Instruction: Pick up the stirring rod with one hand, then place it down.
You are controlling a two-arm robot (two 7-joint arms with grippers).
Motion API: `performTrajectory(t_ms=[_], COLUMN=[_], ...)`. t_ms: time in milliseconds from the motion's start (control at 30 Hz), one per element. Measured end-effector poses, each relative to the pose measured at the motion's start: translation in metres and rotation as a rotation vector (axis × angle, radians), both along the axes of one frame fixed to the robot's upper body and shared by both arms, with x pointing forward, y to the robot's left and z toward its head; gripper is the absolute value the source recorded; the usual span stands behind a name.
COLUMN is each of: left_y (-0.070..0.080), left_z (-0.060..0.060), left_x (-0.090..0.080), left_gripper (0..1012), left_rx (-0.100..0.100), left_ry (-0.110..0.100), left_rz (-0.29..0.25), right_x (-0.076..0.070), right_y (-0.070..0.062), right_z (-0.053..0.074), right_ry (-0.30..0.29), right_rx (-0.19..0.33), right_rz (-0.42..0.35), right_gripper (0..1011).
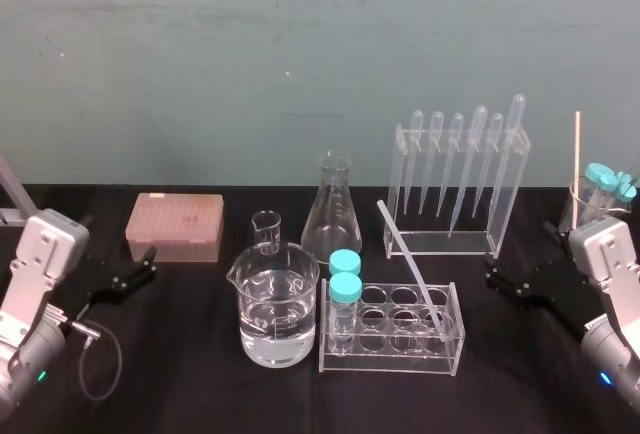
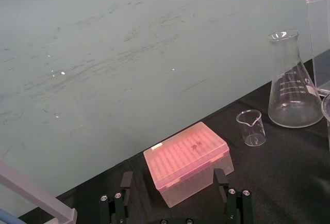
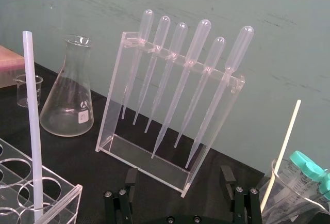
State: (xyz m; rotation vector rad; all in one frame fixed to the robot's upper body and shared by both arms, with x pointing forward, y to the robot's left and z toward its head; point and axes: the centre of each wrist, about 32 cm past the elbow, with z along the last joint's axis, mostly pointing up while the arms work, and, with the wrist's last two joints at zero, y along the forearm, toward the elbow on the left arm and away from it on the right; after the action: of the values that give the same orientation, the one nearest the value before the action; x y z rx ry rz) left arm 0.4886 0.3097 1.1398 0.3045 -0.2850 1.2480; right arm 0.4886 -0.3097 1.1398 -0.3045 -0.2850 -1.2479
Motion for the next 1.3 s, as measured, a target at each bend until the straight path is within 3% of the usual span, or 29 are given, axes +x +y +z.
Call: performTrajectory(t_ms=[933, 1067, 1200, 1300], left_y=[0.0000, 0.0000, 0.0000, 0.0000], left_z=[0.0000, 0.0000, 0.0000, 0.0000], left_x=[0.0000, 0.0000, 0.0000, 0.0000], left_gripper=[1000, 1000, 1000, 1000], left_rx=[0.000, 0.000, 0.000, 0.000], left_ry=[0.000, 0.000, 0.000, 0.000], left_rz=[0.000, 0.000, 0.000, 0.000], right_x=[0.0006, 0.0012, 0.0032, 0.0097], right_y=[-0.0010, -0.0035, -0.0042, -0.0026], right_z=[0.0006, 0.0012, 0.0033, 0.0090], right_ry=[-0.015, -0.079, -0.204, -0.340], right_rx=[0.004, 0.014, 0.008, -0.005], right_rz=[-0.001, -0.015, -0.057, -0.091], right_gripper=[1003, 1003, 1003, 1003])
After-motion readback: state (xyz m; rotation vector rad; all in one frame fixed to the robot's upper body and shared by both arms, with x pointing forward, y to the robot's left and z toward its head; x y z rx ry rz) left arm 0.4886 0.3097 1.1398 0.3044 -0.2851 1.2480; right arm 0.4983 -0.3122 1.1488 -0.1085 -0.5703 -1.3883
